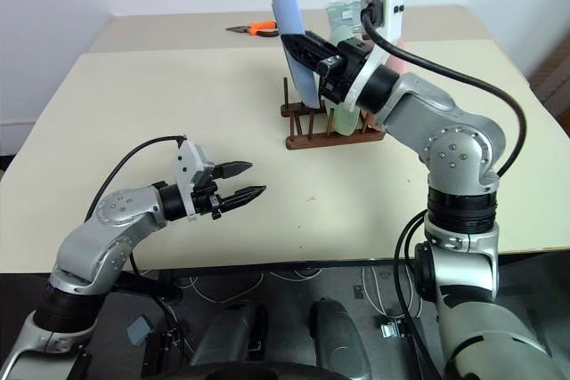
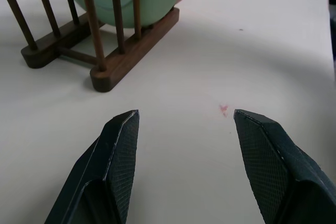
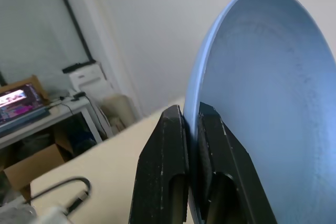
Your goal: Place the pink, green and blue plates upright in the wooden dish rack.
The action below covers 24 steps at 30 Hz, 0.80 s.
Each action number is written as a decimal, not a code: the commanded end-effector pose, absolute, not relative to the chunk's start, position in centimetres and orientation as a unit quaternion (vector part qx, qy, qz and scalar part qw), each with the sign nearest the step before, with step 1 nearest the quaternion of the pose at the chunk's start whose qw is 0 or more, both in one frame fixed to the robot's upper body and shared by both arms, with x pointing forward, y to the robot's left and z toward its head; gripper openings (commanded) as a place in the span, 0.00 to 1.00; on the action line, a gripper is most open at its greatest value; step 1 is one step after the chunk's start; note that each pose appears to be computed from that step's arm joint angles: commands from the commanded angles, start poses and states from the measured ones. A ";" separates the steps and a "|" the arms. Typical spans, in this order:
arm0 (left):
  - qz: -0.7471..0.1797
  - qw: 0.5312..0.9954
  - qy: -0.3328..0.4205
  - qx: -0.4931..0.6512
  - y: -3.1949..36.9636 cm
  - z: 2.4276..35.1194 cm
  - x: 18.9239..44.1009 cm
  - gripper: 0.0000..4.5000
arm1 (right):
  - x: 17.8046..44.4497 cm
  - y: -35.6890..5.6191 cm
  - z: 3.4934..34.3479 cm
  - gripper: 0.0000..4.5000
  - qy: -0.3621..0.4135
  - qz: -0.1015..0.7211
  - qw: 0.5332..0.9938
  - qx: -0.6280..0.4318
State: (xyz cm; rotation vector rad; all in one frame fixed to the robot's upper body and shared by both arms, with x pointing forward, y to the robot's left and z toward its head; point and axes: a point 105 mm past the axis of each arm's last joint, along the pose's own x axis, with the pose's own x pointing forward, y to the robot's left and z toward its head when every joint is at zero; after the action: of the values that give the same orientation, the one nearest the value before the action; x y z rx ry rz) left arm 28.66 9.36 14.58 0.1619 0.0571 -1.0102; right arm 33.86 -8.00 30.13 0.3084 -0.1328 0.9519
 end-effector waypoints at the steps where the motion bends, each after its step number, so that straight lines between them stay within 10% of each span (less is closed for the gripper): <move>1: -0.484 0.872 -0.003 0.075 9.3 16.3 28.4 0.66 | 34.1 -8.4 30.6 0.02 -0.063 0.453 0.870 0.184; 24: -0.486 0.871 -0.001 0.074 9.3 16.4 28.4 0.66 | 34.4 -7.7 34.4 0.02 -0.104 0.430 0.872 0.209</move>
State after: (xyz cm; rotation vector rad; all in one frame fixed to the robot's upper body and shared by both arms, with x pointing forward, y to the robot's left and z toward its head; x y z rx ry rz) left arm 28.58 9.35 15.00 0.1471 0.0518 -1.0094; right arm 35.49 -7.64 32.32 0.4320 -0.1384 0.8649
